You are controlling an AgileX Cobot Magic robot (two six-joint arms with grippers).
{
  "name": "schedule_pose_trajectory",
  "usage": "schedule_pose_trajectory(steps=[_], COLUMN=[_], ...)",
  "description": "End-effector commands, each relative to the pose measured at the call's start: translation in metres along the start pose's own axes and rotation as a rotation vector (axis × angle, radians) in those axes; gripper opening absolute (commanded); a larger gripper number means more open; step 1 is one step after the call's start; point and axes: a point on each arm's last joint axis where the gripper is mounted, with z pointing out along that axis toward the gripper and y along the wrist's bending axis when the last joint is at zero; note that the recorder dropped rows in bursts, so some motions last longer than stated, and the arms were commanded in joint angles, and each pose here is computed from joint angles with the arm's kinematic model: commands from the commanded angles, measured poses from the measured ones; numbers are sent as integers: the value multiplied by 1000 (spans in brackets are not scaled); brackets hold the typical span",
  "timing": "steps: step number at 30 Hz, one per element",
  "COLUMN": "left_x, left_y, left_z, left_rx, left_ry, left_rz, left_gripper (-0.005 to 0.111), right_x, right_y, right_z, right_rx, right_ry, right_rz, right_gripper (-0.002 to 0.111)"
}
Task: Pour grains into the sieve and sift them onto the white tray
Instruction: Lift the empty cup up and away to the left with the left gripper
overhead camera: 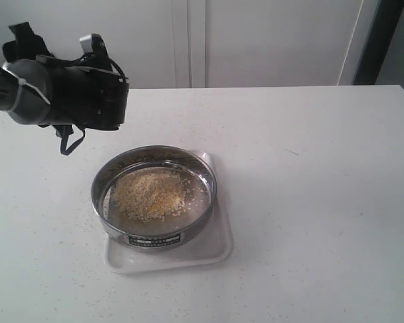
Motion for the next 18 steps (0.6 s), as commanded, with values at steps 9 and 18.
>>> schedule_pose_trajectory(steps=[9, 18], left_x=[-4, 13], left_y=[11, 62], left_z=[0, -2], left_rx=[-40, 4], left_ry=[-62, -154], left_rz=[-28, -582], left_gripper=[0, 0], right_x=[1, 1], right_y=[0, 0], right_z=[1, 1], right_rx=[1, 2], right_ry=[-4, -2], right_rz=[-6, -6], right_gripper=[0, 0])
